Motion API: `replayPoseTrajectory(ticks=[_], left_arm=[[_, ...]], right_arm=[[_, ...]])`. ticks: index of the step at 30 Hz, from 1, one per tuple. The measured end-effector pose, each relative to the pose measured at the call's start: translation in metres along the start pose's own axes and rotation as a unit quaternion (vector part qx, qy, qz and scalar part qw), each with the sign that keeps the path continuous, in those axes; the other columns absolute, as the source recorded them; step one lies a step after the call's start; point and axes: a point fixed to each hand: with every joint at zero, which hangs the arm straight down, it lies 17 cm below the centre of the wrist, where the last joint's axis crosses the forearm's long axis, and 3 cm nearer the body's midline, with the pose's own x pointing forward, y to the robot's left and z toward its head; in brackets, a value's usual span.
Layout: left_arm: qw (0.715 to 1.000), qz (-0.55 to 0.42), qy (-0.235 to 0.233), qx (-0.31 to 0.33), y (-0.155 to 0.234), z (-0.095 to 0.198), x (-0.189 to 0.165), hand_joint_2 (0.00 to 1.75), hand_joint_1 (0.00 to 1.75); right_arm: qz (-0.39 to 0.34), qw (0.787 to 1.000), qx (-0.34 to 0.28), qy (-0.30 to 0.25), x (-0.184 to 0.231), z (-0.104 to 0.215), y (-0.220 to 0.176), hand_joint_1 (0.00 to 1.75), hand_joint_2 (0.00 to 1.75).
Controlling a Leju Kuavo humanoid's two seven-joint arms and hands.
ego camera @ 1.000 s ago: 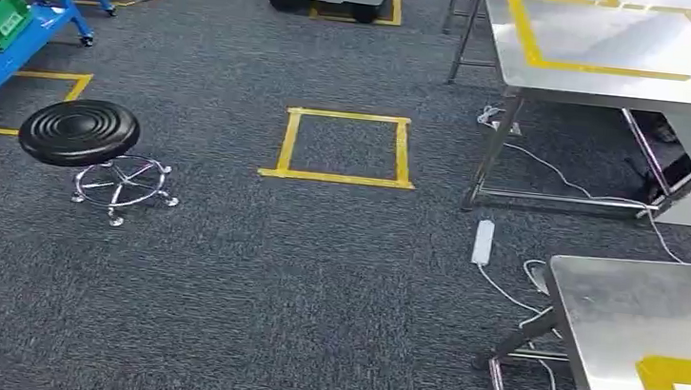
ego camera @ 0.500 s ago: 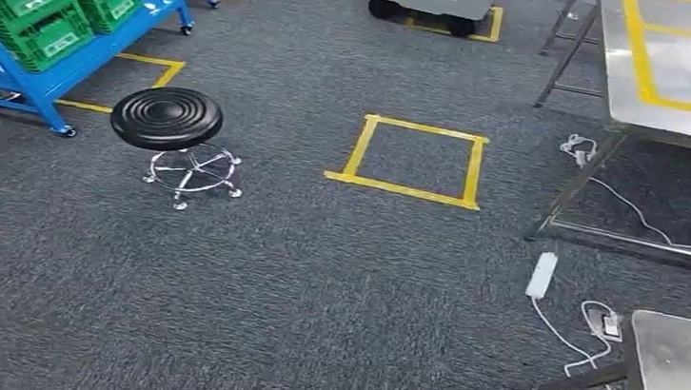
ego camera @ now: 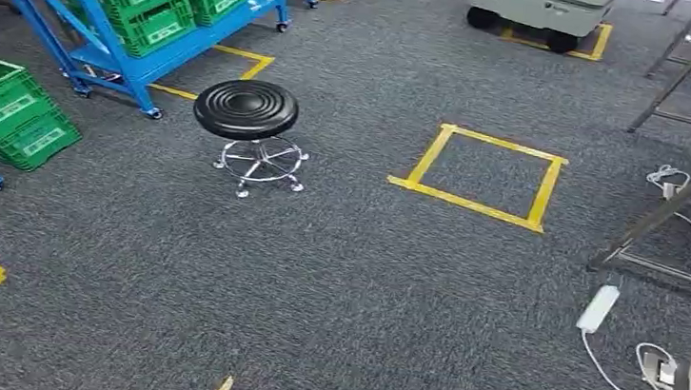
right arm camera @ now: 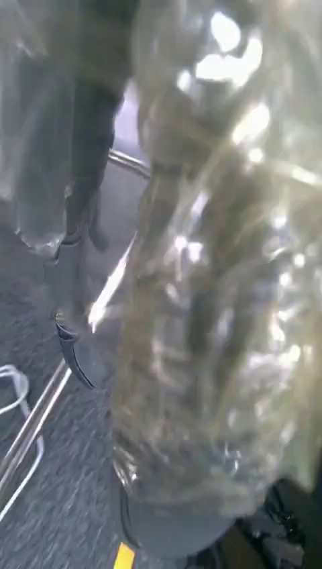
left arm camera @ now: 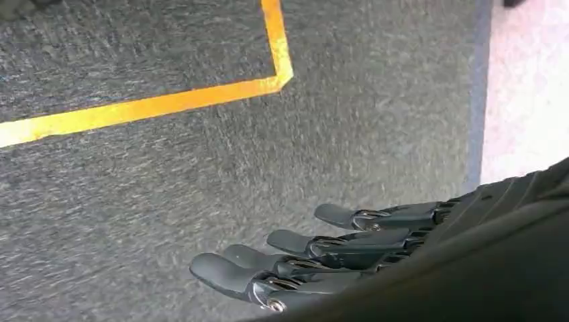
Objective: Take the parts from the cabinet and place them on the table.
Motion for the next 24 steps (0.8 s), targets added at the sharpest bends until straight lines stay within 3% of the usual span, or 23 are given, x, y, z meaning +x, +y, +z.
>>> replayPoseTrajectory(ticks=[24], left_arm=[[1.0, -0.008, 0.0, -0.004, -0.001, 0.0, -0.001, 0.0, 0.0]], right_arm=[[0.01, 1.0, -0.007, 0.002, -0.002, -0.005, -0.003, 0.0, 0.0]])
